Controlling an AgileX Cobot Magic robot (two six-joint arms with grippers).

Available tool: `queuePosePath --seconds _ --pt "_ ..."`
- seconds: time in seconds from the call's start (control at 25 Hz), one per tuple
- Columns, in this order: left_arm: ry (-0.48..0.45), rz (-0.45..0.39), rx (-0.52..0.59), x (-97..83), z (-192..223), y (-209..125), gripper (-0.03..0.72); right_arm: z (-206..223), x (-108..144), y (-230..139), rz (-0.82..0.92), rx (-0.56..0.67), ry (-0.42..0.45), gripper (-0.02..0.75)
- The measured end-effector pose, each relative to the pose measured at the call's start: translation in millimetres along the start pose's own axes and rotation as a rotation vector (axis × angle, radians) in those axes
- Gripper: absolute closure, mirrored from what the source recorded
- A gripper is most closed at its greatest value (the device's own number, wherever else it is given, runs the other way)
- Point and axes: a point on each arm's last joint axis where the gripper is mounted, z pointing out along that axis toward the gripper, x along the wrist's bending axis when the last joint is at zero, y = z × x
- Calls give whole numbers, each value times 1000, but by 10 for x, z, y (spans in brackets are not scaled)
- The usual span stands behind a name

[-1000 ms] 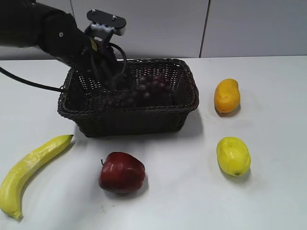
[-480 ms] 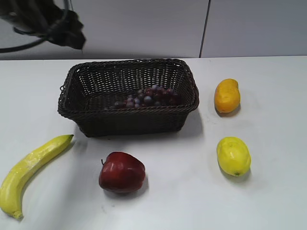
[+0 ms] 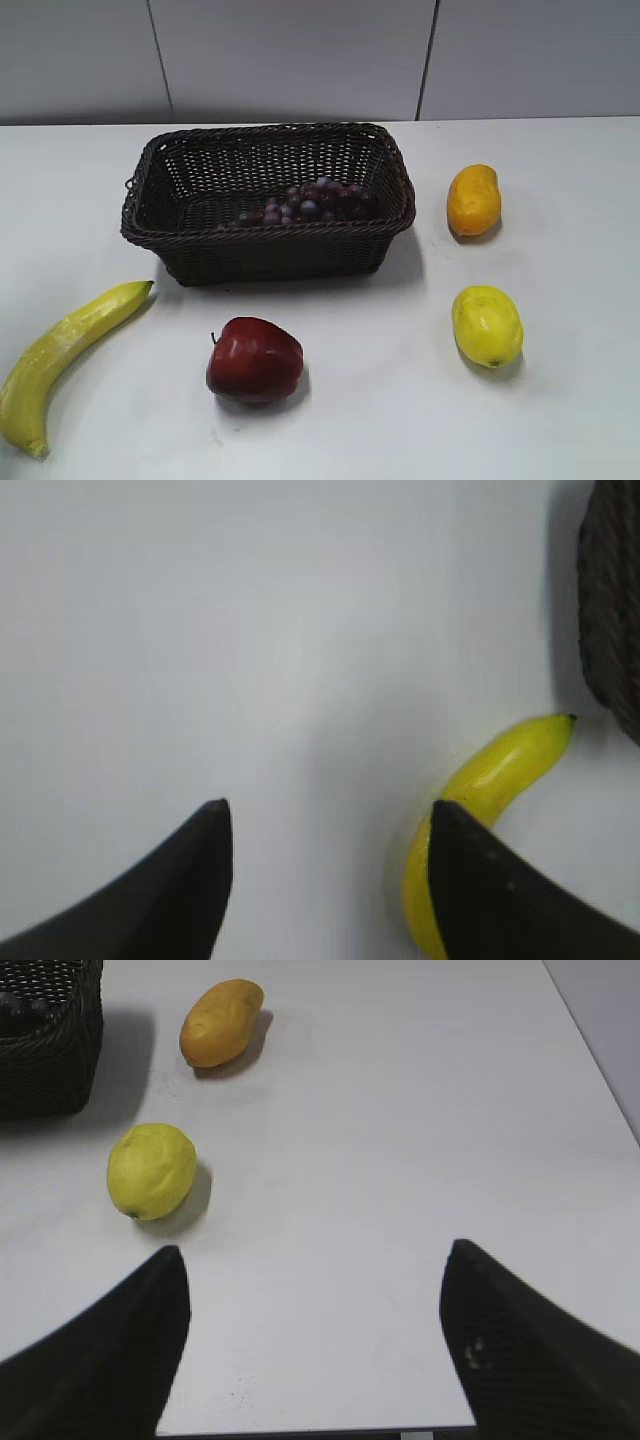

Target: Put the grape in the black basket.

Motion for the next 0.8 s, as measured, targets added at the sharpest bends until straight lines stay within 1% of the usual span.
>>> queuePosePath --seconds 0.16,0.28,0.4,0.52,0.68,0.8 --pt "-4 -15 -1 11 -128 -245 101 0 0 0 0 0 0 145" --pt "-8 -16 -12 6 -220 -532 101 0 0 0 0 0 0 145" --pt "-9 -17 -32 3 -276 -900 101 0 0 0 0 0 0 145" --pt "-11 -18 -122 -2 -373 -1277 102 0 0 0 0 0 0 145" --pt "-11 -17 -292 -5 -529 -1790 102 0 0 0 0 0 0 145" --pt "-12 -15 -441 -8 -654 -2149 102 0 0 0 0 0 0 145"
